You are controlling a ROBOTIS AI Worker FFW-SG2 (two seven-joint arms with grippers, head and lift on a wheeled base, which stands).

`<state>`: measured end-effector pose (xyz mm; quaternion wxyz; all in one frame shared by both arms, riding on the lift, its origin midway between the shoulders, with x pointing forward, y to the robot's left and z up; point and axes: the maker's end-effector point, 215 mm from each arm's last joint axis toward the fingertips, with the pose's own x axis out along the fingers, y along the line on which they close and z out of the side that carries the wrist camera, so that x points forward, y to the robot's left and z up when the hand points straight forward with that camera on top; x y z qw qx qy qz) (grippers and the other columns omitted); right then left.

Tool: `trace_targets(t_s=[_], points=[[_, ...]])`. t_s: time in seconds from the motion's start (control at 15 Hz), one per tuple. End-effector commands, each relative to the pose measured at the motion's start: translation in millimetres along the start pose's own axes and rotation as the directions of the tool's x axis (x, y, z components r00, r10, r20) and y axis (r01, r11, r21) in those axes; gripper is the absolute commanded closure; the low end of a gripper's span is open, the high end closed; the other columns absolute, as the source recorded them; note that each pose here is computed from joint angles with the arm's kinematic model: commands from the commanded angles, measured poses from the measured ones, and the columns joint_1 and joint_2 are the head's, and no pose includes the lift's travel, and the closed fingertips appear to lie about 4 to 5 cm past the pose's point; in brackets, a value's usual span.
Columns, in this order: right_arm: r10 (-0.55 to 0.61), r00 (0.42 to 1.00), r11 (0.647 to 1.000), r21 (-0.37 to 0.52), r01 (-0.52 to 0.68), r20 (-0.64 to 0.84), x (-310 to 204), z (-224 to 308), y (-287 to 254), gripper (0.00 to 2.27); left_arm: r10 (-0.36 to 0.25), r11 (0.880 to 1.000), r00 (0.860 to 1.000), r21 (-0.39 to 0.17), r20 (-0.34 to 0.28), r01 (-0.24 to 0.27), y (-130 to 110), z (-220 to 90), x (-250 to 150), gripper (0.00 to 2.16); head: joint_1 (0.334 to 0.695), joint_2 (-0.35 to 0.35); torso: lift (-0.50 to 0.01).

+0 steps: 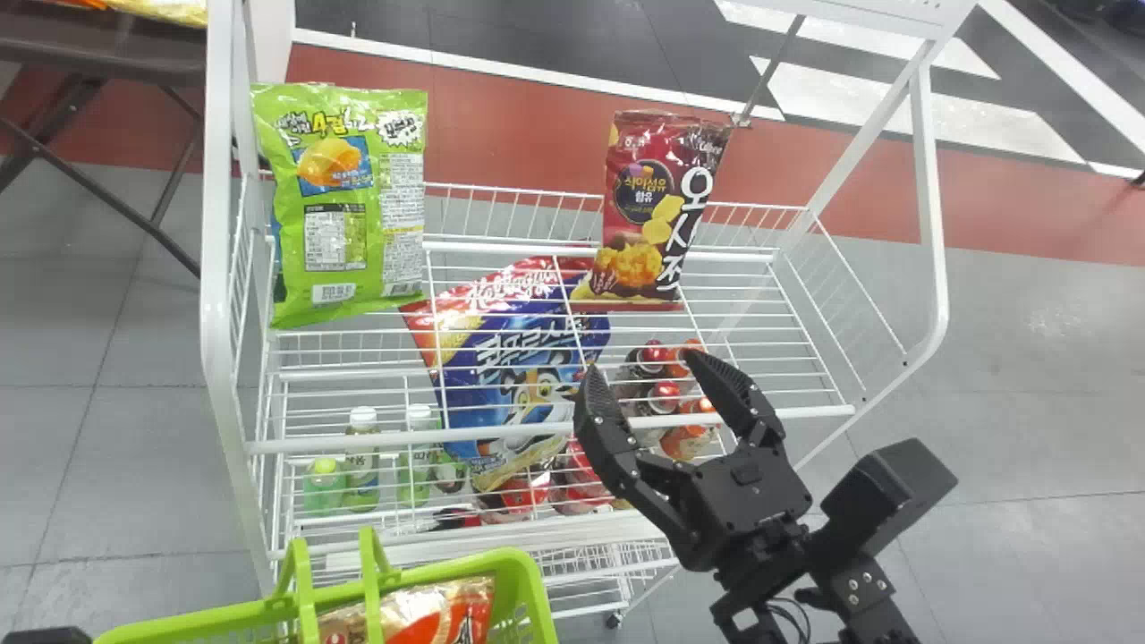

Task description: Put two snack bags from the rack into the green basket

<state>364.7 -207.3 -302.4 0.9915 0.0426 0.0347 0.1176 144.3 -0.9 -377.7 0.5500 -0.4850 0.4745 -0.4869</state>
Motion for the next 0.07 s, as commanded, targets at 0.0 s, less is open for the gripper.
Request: trace_targets(t_s=[0.0], points=[[0.001, 1.000, 1.000, 0.000, -0.001, 0.000, -1.0, 0.9, 0.6, 0.06, 0.000, 1.000, 1.000, -0.002, -0.003, 0.000, -0.5, -1.0, 0.0, 1.47, 0.695, -0.350, -0.006]])
